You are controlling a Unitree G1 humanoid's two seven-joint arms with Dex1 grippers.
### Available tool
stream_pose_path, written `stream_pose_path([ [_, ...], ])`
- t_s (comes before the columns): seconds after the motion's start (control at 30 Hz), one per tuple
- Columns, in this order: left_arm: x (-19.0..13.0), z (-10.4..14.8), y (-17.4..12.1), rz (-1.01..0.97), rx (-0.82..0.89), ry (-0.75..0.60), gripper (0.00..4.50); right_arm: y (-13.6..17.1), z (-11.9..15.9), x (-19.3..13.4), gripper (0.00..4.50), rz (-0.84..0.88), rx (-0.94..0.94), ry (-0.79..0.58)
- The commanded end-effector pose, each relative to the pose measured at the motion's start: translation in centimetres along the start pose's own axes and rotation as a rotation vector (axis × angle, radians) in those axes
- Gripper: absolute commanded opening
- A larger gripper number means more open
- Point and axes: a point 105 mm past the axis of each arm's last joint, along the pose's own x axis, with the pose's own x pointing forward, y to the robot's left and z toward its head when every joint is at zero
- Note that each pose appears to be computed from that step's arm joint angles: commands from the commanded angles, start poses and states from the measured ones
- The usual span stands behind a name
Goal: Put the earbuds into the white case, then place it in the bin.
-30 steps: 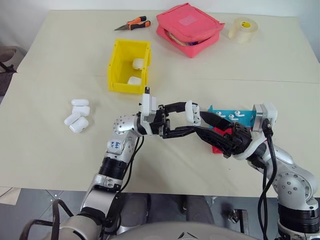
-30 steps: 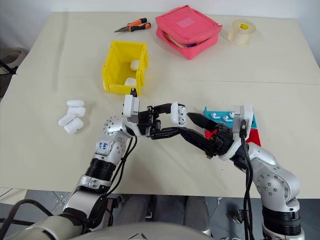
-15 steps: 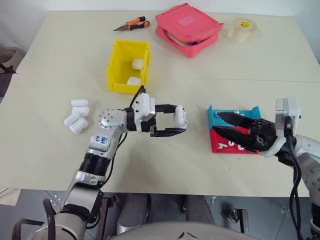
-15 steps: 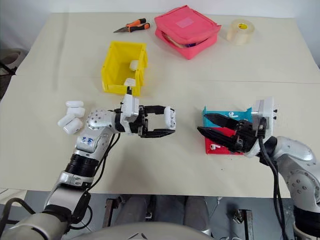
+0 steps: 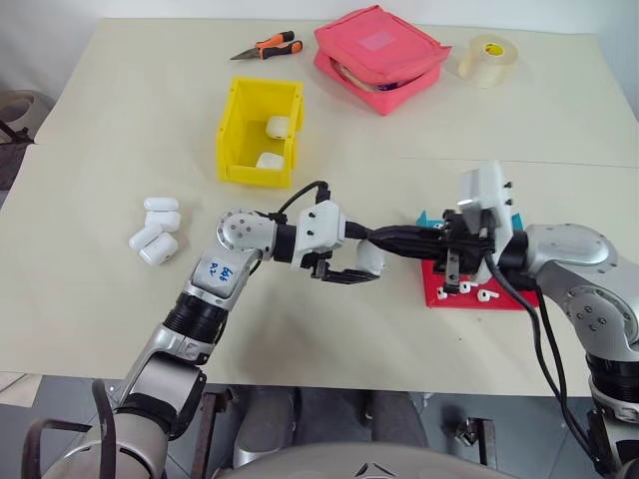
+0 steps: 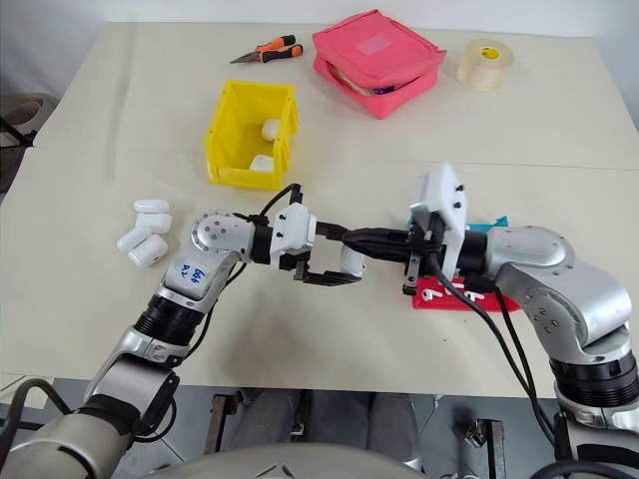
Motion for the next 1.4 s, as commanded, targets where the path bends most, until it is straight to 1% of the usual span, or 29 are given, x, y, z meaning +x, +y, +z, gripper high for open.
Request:
stream_pose_path([
  [0.03, 0.2, 1.9, 0.2, 0.022, 0.082, -0.054, 2.81, -0.6, -0.5, -0.7, 0.03, -0.043, 0.004, 0.030],
  [0.13, -0.3, 2.2, 0.2, 0.027, 0.095, -0.081, 2.81, -1.0, -1.6, -1.9, 0.03, -0.080, 0.023, 0.053],
  [0.33, -1.2, 2.9, -0.1, 0.067, 0.076, -0.168, 2.81, -0.9, -3.9, -4.5, 0.03, -0.158, 0.056, 0.046],
  [0.4, -1.6, 3.0, -0.1, 0.089, 0.063, -0.191, 2.81, -0.8, -4.2, -5.2, 0.03, -0.177, 0.051, 0.036],
  [0.57, -3.0, 2.8, 0.1, 0.192, 0.019, -0.225, 2.81, -1.0, -3.0, -6.6, 0.03, -0.263, 0.012, -0.115],
  [0.6, -4.2, 2.8, 0.8, 0.297, -0.013, -0.250, 2.81, -0.4, -2.7, -7.2, 0.03, -0.267, 0.023, -0.151],
  [0.63, -5.2, 2.7, 1.2, 0.373, -0.038, -0.266, 2.81, 0.0, -2.5, -7.5, 0.40, -0.266, 0.031, -0.173],
  [0.67, -6.4, 2.6, 1.7, 0.479, -0.064, -0.279, 2.81, 0.3, -2.1, -7.8, 0.63, -0.273, 0.013, -0.199],
  [0.7, -7.2, 2.5, 2.0, 0.546, -0.080, -0.285, 2.81, 0.5, -1.8, -8.0, 0.99, -0.279, -0.001, -0.213],
  [0.73, -7.9, 2.5, 2.2, 0.605, -0.087, -0.299, 2.81, 0.5, -1.7, -8.1, 1.26, -0.295, -0.049, -0.212],
  [0.8, -9.3, 2.3, 2.4, 0.735, -0.139, -0.316, 2.81, 0.4, -1.5, -8.2, 1.98, -0.329, -0.109, -0.205],
  [0.93, -10.8, 1.7, 2.4, 0.872, -0.207, -0.320, 2.81, -0.1, -0.8, -8.0, 3.38, -0.390, -0.189, -0.240],
  [1.03, -12.4, 1.3, 3.7, 0.976, -0.249, -0.322, 2.81, -0.5, -0.6, -7.9, 4.46, -0.420, -0.217, -0.259],
  [1.13, -14.0, 1.3, 6.5, 1.097, -0.284, -0.346, 2.81, -1.0, -0.6, -8.0, 4.48, -0.442, -0.238, -0.256],
  [1.2, -14.6, 1.5, 8.1, 1.139, -0.276, -0.355, 2.81, -1.3, -0.5, -8.0, 4.48, -0.455, -0.254, -0.250],
  [1.3, -14.9, 0.5, 10.2, 1.169, -0.270, -0.272, 2.81, -1.6, -0.5, -8.0, 4.48, -0.465, -0.269, -0.247],
  [1.4, -14.9, -0.9, 12.0, 1.174, -0.315, -0.203, 2.81, -1.7, -0.3, -8.0, 4.48, -0.466, -0.267, -0.252],
])
